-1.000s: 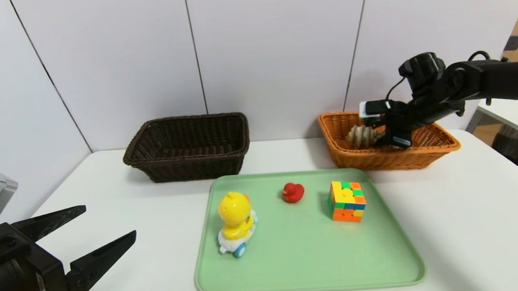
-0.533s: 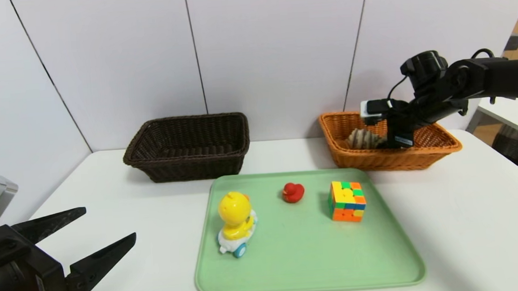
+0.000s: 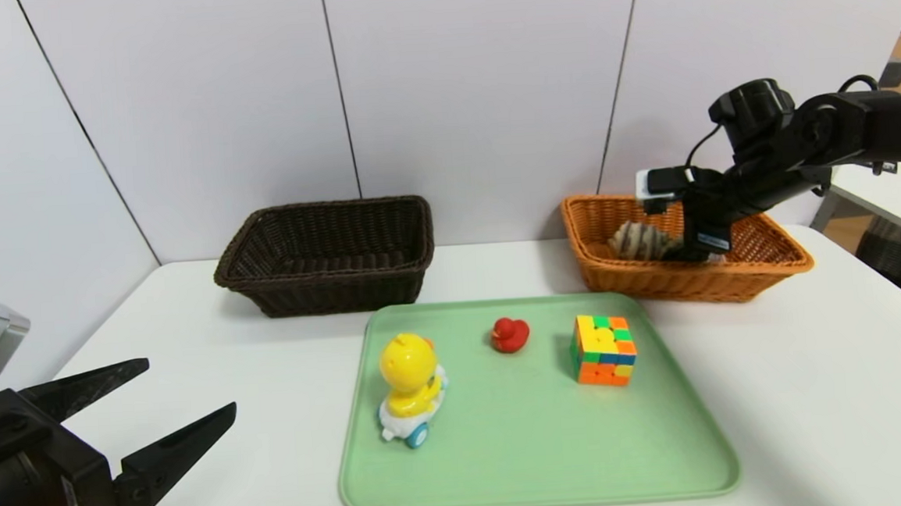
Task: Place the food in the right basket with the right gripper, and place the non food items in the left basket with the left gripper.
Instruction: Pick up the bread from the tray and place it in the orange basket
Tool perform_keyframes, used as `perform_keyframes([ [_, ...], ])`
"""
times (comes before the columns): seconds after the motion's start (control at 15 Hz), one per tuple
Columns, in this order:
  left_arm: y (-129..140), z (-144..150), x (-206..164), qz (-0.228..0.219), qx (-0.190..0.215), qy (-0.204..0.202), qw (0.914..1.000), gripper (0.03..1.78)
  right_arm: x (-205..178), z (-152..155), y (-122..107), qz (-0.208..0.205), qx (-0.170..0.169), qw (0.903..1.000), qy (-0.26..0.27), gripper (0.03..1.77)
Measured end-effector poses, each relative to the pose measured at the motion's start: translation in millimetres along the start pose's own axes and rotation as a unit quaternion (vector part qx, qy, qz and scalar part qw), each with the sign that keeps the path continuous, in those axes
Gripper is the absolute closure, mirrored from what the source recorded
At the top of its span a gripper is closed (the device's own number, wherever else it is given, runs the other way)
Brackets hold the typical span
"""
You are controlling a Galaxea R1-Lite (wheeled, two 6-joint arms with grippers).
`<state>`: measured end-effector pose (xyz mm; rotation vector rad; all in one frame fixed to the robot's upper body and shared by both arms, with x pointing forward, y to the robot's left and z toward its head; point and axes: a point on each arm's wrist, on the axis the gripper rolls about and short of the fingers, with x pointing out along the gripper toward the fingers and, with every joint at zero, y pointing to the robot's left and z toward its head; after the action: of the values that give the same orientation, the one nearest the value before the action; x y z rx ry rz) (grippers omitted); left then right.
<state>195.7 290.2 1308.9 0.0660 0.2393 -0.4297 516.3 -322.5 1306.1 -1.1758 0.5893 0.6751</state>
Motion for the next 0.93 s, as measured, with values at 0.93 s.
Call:
perform_keyframes([
  [0.93, 0.0, 0.9, -0.5, -0.001, 0.0, -0.004, 1.0, 0.12, -26.2, -0.3, -8.1, -0.03, -0.001, 0.9996, -0.003, 0.11],
])
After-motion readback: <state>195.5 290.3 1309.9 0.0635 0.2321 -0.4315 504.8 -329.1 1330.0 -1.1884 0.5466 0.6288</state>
